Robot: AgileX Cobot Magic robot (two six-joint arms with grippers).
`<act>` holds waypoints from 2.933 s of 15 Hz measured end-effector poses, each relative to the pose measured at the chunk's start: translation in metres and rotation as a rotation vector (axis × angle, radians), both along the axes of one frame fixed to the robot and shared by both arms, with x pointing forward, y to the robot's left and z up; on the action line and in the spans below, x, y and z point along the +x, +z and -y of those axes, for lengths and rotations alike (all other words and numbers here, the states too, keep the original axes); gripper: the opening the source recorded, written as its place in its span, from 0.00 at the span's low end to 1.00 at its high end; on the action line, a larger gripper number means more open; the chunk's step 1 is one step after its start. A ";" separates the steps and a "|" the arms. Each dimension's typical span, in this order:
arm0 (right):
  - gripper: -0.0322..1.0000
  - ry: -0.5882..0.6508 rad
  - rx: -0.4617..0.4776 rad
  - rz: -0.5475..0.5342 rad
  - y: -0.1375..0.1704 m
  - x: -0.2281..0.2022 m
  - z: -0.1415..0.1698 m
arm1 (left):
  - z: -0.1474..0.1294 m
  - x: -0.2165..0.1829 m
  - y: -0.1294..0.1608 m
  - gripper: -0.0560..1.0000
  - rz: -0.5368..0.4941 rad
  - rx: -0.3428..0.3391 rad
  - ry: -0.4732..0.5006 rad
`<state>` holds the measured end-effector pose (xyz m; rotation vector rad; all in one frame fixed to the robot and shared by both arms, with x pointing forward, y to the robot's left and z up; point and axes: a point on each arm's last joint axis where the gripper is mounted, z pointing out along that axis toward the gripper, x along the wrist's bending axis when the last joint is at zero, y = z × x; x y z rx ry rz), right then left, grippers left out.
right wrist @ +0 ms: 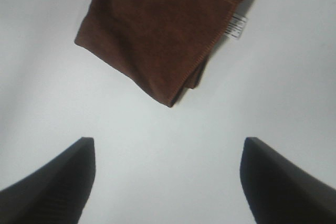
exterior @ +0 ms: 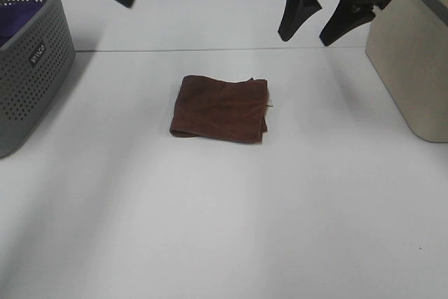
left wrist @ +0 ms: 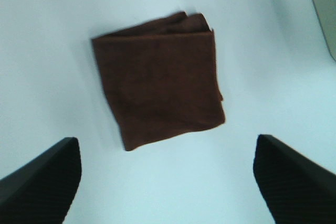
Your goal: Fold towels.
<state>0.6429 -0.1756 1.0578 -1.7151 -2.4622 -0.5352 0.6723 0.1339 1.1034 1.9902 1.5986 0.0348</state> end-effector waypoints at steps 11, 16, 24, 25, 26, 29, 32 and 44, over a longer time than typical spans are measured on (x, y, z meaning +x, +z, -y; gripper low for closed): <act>0.75 -0.045 -0.169 0.044 0.048 -0.179 0.043 | -0.115 -0.250 0.093 0.83 0.258 0.263 0.162; 0.75 -0.053 -0.171 0.057 -0.001 -0.269 0.072 | -0.148 -0.356 0.008 0.83 0.215 0.250 0.170; 0.75 -0.071 -0.078 0.479 -0.015 -0.365 0.105 | -0.160 -0.415 -0.049 0.83 0.481 0.150 0.083; 0.75 -0.075 -0.068 0.509 -0.014 -0.369 0.106 | -0.157 -0.414 -0.051 0.83 0.493 0.144 0.042; 0.75 -0.080 -0.052 0.556 -0.012 -0.376 0.108 | -0.156 -0.414 -0.052 0.82 0.496 0.140 0.026; 0.75 -0.089 -0.035 0.626 -0.010 -0.387 0.112 | -0.154 -0.414 -0.052 0.82 0.515 0.133 -0.007; 0.75 -0.089 -0.033 0.632 -0.010 -0.387 0.112 | -0.154 -0.414 -0.052 0.82 0.517 0.135 -0.010; 0.75 -0.348 -0.060 0.820 -0.009 -0.415 0.117 | -0.160 -0.439 -0.050 0.82 0.666 0.181 0.289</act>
